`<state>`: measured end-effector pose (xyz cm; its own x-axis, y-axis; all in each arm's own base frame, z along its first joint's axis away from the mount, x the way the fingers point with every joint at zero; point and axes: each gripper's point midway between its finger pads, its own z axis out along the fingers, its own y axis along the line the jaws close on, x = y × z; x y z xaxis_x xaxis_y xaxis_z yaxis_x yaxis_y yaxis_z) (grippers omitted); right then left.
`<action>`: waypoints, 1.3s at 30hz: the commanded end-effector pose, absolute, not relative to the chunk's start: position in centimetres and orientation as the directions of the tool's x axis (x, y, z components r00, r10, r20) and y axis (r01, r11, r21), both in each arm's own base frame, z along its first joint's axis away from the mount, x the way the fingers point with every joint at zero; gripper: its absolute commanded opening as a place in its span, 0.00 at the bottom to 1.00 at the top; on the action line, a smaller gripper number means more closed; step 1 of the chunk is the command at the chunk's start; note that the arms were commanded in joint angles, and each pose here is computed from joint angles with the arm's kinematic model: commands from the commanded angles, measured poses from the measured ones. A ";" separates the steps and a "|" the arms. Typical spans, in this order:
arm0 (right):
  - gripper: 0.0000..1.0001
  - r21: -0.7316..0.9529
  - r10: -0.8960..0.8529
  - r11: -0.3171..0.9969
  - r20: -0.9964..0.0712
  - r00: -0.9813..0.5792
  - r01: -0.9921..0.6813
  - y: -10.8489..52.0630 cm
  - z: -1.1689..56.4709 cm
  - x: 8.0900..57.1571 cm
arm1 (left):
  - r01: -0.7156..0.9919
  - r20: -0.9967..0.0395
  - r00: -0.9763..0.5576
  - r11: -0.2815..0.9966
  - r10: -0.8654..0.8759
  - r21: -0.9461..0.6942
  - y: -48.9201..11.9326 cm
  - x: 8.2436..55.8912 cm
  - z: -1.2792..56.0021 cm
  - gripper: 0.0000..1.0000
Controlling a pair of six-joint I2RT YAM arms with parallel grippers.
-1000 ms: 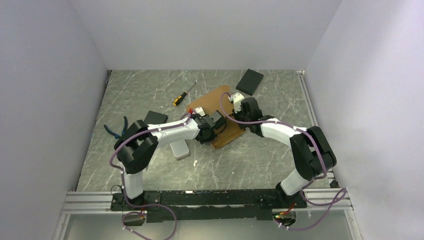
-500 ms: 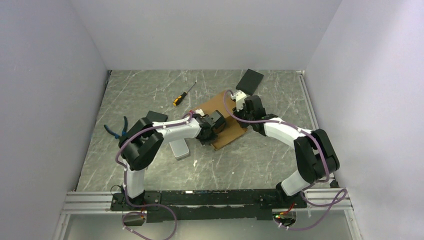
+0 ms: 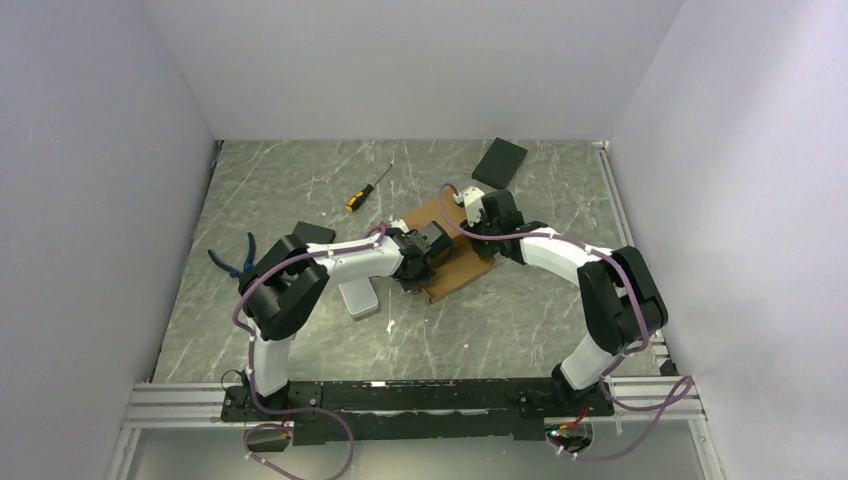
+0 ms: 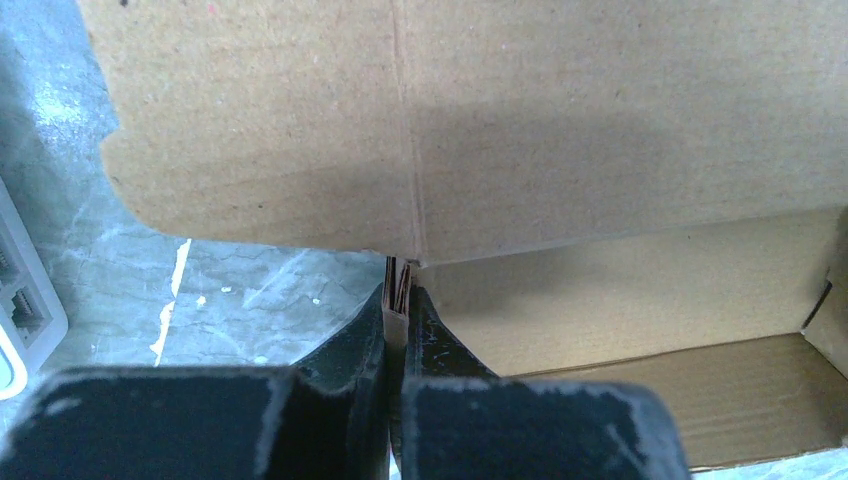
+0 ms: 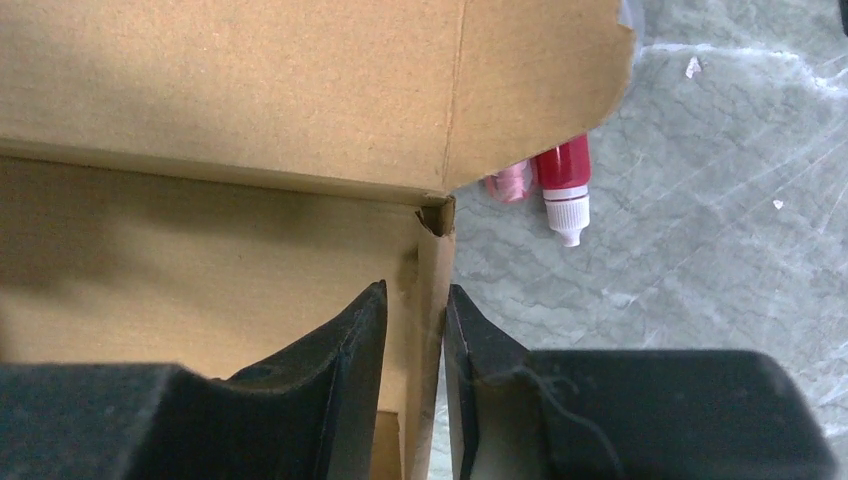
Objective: Fold the paper box
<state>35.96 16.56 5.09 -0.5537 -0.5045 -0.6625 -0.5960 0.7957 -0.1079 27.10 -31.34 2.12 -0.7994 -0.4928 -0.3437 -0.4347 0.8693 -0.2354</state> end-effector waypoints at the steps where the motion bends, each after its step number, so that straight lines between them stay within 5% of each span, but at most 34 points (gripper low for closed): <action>1: 0.28 -0.134 -0.556 0.766 -0.631 -0.541 -0.629 17.0 4.9 36.1 | -0.432 -0.312 -0.844 0.897 -0.437 -0.090 -29.3 24.5 -0.6 0.00; 5: 0.01 -0.188 -0.582 0.765 -0.609 -0.539 -0.616 16.5 4.4 36.4 | -0.434 -0.318 -0.840 0.896 -0.439 -0.090 -29.1 24.5 -0.4 0.00; 13: 0.00 -0.227 -0.608 0.754 -0.594 -0.526 -0.616 16.6 4.3 36.4 | -0.431 -0.326 -0.840 0.898 -0.435 -0.087 -28.9 24.5 -0.1 0.00; 17: 0.26 -0.221 -0.629 0.732 -0.583 -0.514 -0.645 16.7 4.7 36.0 | -0.435 -0.337 -0.836 0.898 -0.433 -0.074 -28.6 24.6 0.1 0.00; 26: 0.39 -0.234 -0.701 0.664 -0.526 -0.482 -0.710 16.1 4.9 34.8 | -0.437 -0.346 -0.836 0.898 -0.427 -0.052 -28.3 24.6 0.1 0.00; 28: 0.32 -0.238 -0.702 0.664 -0.525 -0.481 -0.709 16.0 5.0 34.9 | -0.438 -0.350 -0.835 0.898 -0.426 -0.048 -28.2 24.7 0.2 0.00; 32: 0.02 -0.255 -0.697 0.678 -0.521 -0.493 -0.690 15.7 5.0 35.2 | -0.440 -0.355 -0.832 0.897 -0.427 -0.045 -28.1 24.8 0.3 0.00; 39: 0.05 -0.218 -0.672 0.694 -0.538 -0.509 -0.686 16.1 5.1 35.0 | -0.426 -0.357 -0.837 0.903 -0.415 -0.049 -28.4 24.9 0.5 0.00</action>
